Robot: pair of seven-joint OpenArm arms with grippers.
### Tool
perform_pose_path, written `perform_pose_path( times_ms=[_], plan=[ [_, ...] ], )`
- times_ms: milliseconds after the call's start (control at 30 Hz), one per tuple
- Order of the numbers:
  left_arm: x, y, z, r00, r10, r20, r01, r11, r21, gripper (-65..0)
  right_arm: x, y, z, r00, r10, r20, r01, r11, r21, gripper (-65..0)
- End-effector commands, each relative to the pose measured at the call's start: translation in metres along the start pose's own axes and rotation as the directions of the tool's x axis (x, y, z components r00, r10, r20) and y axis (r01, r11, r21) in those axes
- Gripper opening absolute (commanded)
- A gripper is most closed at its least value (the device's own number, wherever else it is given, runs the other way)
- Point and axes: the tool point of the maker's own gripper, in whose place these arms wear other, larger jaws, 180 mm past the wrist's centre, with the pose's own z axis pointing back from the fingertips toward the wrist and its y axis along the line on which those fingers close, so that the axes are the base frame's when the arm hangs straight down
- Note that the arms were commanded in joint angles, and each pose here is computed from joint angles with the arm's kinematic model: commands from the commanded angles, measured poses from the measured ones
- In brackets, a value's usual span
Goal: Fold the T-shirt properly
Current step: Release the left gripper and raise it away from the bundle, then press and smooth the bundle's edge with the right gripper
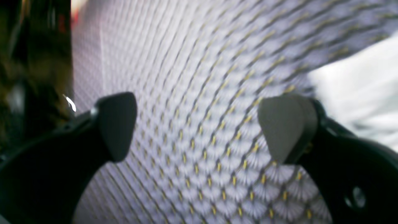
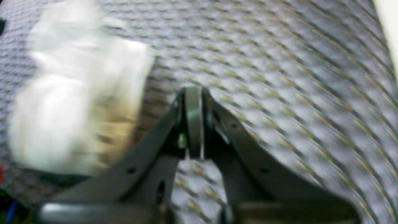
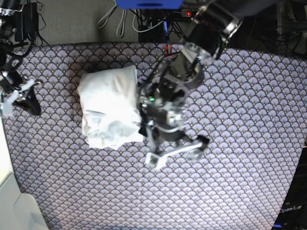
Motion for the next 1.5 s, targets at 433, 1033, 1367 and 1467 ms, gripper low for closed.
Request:
perform_pose_path(
  times_ms=[433, 1033, 1367, 1467],
  plan=[
    [-0.095, 0.056, 0.037, 0.829, 0.522, -0.201, -0.550, 0.827, -0.121, -0.6, 0.030, 0.111, -0.039, 0.989, 0.133, 0.070, -0.149, 0.937, 0.316, -65.0],
    [-0.157, 0.033, 0.057, 0.793, 0.500, -0.347, -0.572, 0.807, -0.145, -0.9, 0.000, 0.147, -0.097, 0.993, 0.112, -0.046, -0.079, 0.886, 0.458, -65.0],
    [-0.175, 0.025, 0.067, 0.786, 0.488, -0.380, -0.570, 0.810, -0.138, -0.7, -0.024, 0.112, -0.124, 0.986, 0.061, -0.157, 0.007, 0.918, 0.397, -65.0],
    [-0.174, 0.024, 0.067, 0.785, 0.489, -0.381, -0.572, 0.808, -0.141, -0.7, -0.029, 0.110, -0.126, 0.981, 0.091, -0.172, -0.017, 0.920, 0.391, -65.0]
  ],
)
